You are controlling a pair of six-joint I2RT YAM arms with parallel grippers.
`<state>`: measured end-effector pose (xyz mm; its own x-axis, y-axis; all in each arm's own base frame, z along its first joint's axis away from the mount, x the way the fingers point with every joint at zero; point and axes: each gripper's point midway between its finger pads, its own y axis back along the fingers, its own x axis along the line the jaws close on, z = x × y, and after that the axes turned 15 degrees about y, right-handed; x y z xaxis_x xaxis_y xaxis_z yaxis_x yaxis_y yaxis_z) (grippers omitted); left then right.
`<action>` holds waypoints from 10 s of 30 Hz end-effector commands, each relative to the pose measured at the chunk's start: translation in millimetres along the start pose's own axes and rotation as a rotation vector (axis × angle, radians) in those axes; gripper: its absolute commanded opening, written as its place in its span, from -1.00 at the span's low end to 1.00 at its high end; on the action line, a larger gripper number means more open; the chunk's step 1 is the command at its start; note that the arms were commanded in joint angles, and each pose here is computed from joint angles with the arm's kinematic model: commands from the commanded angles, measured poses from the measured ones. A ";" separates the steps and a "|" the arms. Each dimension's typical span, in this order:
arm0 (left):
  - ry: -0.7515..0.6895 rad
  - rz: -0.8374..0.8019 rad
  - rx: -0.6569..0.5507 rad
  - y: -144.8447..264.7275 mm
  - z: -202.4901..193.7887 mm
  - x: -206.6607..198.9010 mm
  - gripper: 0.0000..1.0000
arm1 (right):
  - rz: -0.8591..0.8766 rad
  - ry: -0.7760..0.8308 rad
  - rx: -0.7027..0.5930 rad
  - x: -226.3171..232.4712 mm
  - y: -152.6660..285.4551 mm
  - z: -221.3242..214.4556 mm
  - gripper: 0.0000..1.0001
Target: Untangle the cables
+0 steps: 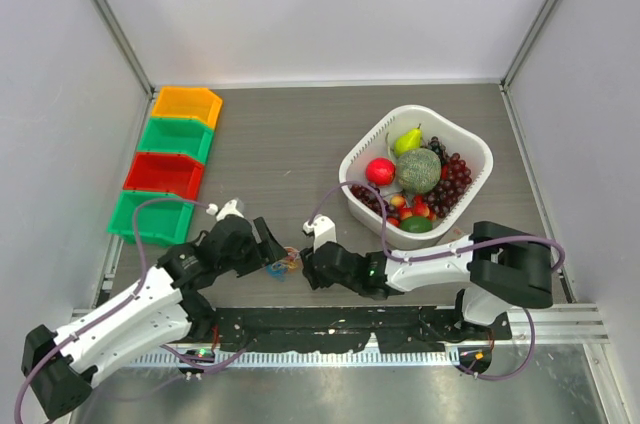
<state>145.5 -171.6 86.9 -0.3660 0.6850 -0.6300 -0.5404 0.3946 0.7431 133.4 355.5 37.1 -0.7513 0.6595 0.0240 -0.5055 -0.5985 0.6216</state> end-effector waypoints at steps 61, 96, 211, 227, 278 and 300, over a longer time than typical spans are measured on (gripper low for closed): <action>-0.072 -0.437 -0.205 97.1 43.4 -73.4 0.95 | -0.069 0.010 -0.754 -23.8 220.5 321.8 -0.99; -0.352 -0.596 -0.435 153.7 95.1 -183.5 -1.00 | 0.088 -0.041 -0.508 -57.4 163.3 232.5 0.63; 0.023 -1.558 -0.953 602.8 200.9 -376.1 -1.00 | -0.348 -0.198 -0.263 -96.5 -75.3 48.0 -0.06; -0.014 -1.381 -0.980 554.5 211.2 -383.4 -1.00 | 0.190 0.140 -0.474 13.3 -13.8 154.2 0.51; -0.274 -0.257 -0.730 171.5 167.3 -169.0 -1.00 | 0.034 -0.069 -0.542 -66.7 114.4 345.9 -0.99; -0.102 0.099 -0.357 -6.2 191.1 -64.1 -1.00 | -0.008 0.020 0.075 -90.9 -114.3 202.6 -0.70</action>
<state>297.5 -76.2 155.0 -0.4319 0.8049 -0.4070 -0.7150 -0.0305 0.6985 363.3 442.3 112.7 -0.6944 0.7169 -0.0623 -0.5651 -0.4896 0.6640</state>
